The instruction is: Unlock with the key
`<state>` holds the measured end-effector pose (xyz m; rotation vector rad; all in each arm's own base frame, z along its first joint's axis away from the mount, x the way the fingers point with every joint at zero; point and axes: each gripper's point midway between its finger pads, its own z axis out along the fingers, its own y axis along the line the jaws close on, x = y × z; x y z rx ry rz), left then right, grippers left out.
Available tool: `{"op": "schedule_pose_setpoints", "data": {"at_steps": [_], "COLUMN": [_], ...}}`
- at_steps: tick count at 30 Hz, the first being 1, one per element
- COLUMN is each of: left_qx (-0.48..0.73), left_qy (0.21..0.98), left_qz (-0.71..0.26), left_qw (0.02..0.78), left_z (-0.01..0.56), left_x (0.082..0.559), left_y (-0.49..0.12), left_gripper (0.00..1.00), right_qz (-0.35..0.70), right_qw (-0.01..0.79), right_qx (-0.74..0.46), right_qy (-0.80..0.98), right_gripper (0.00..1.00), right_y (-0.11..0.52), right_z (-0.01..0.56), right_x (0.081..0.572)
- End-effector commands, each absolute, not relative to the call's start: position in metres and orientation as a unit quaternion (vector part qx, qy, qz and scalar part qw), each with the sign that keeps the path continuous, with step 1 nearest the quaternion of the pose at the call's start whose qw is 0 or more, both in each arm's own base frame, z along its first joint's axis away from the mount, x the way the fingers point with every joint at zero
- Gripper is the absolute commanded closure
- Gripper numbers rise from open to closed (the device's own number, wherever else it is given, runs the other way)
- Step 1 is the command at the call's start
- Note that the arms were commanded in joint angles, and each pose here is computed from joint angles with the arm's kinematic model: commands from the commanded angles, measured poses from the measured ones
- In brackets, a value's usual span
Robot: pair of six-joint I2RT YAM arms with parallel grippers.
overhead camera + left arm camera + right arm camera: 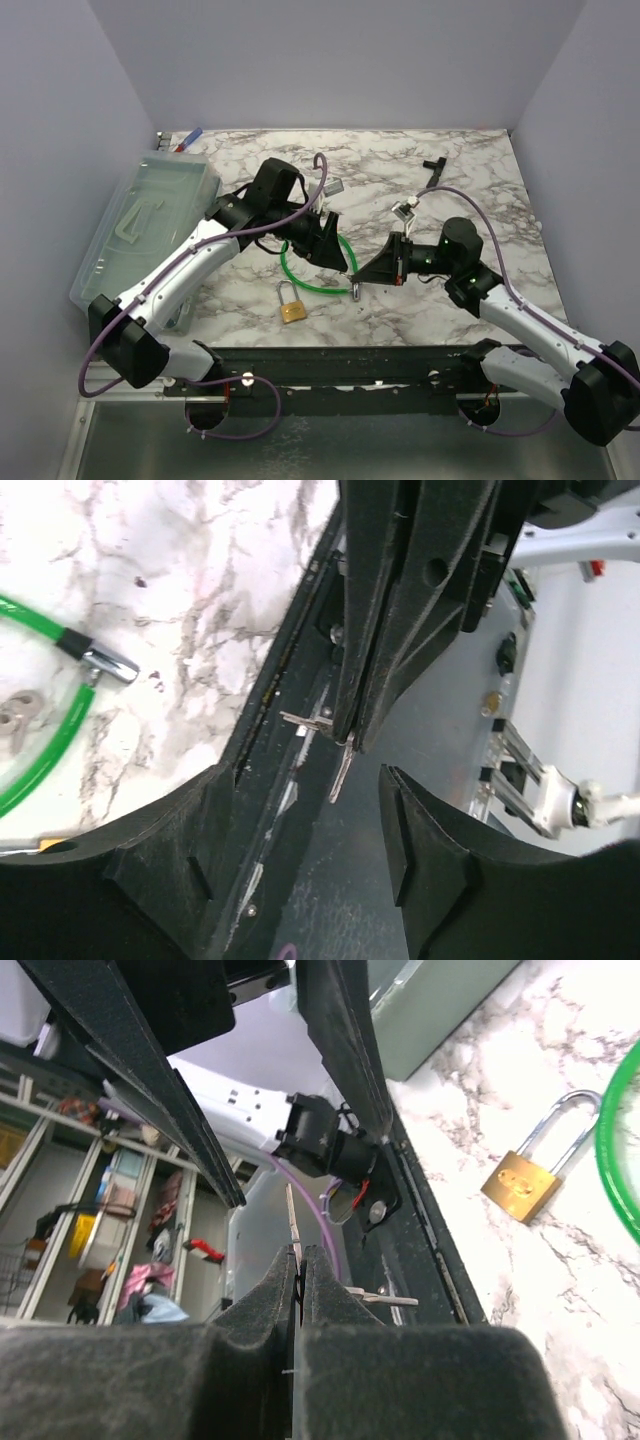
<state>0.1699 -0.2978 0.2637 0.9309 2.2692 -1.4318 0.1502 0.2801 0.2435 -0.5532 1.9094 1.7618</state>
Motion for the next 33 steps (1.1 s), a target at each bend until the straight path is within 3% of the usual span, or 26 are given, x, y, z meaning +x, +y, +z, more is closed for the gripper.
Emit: {"op": "schedule_pose_setpoints", "data": {"at_steps": [1, 2, 4, 5, 11, 16, 26, 33], "left_qx": [0.288, 0.274, 0.230, 0.207, 0.141, 0.121, 0.053, 0.069], "left_qy": [0.822, 0.830, 0.851, 0.860, 0.874, 0.896, 0.941, 0.951], "left_qz": [-0.442, -0.429, -0.393, -0.373, -0.328, -0.316, -0.257, -0.230], "left_qw": [0.215, 0.228, 0.261, 0.279, 0.329, 0.287, 0.212, 0.193], "left_z": [0.263, 0.262, 0.256, 0.252, 0.234, 0.213, 0.164, 0.142], "left_x": [0.189, 0.194, 0.210, 0.218, 0.238, 0.237, 0.246, 0.252], "left_y": [-0.285, -0.282, -0.273, -0.267, -0.248, -0.249, -0.253, -0.275], "left_gripper": [0.33, 0.26, 0.04, 0.01, 0.01, 0.07, 0.14, 0.21], "right_qz": [0.604, 0.590, 0.573, 0.570, 0.574, 0.545, 0.345, 0.333], "right_qw": [0.271, 0.278, 0.290, 0.295, 0.314, 0.316, 0.377, 0.379], "right_qx": [-0.147, -0.127, -0.093, -0.081, -0.062, -0.014, 0.234, 0.261], "right_qy": [0.735, 0.747, 0.761, 0.763, 0.754, 0.776, 0.827, 0.823], "right_gripper": [1.00, 1.00, 1.00, 1.00, 1.00, 1.00, 1.00, 1.00], "right_y": [0.275, 0.272, 0.267, 0.265, 0.261, 0.252, 0.167, 0.154], "right_z": [0.227, 0.222, 0.217, 0.215, 0.217, 0.203, 0.157, 0.155], "right_x": [0.167, 0.173, 0.180, 0.182, 0.184, 0.193, 0.226, 0.219]}}
